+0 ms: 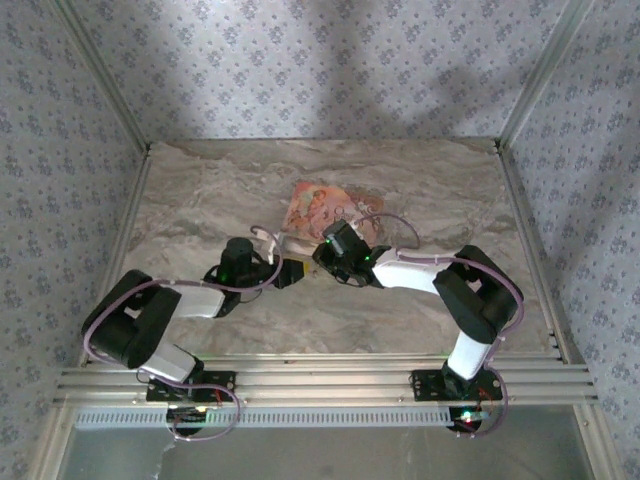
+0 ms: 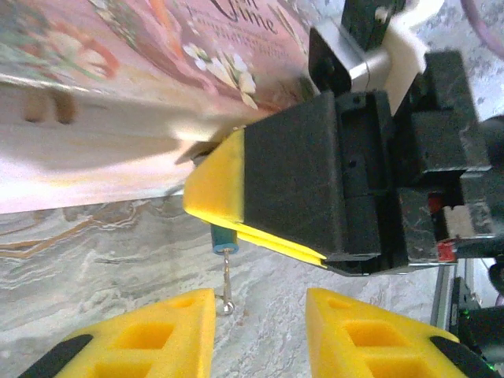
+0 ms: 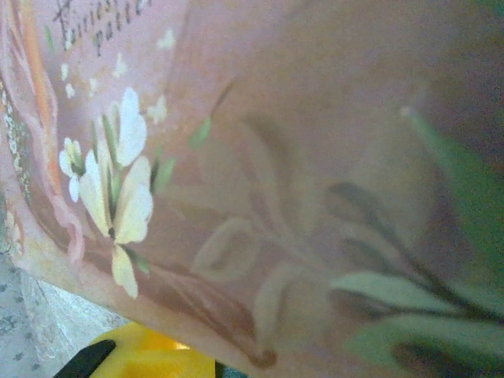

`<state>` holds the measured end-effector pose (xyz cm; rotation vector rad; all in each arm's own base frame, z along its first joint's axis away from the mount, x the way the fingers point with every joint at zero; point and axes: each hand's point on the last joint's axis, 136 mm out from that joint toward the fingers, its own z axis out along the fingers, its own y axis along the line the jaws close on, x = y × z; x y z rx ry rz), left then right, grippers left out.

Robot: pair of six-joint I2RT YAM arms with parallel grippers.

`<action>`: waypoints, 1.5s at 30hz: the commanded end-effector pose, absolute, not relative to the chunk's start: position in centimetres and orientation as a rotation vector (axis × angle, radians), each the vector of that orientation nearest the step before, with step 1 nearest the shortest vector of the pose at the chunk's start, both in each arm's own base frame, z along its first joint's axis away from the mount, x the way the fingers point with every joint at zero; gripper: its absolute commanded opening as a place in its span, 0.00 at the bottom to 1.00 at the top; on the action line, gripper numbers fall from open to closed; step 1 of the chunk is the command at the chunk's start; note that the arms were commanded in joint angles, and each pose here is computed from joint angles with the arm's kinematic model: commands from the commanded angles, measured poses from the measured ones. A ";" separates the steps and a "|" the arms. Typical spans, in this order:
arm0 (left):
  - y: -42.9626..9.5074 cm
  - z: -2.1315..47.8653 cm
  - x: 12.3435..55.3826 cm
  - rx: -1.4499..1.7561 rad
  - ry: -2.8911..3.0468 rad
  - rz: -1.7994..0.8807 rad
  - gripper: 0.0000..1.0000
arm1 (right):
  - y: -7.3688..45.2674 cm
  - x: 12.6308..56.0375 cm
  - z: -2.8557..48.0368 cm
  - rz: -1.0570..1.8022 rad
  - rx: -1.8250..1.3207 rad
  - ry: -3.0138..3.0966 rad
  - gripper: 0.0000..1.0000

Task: Unlock a padlock with a key

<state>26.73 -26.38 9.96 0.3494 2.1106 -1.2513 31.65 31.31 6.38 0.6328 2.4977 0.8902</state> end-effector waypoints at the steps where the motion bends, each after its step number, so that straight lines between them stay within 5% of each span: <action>1: -26.0 9.2 26.0 0.244 2.174 -1.319 0.37 | 31.3 31.9 7.5 0.931 0.680 2.456 0.00; 27: -28.7 7.7 26.8 0.251 2.149 -1.405 0.36 | 32.3 31.6 7.9 1.000 0.675 2.453 0.00; 45: -29.4 7.3 26.9 0.258 2.137 -1.449 0.08 | 32.3 31.6 7.9 1.004 0.685 2.451 0.00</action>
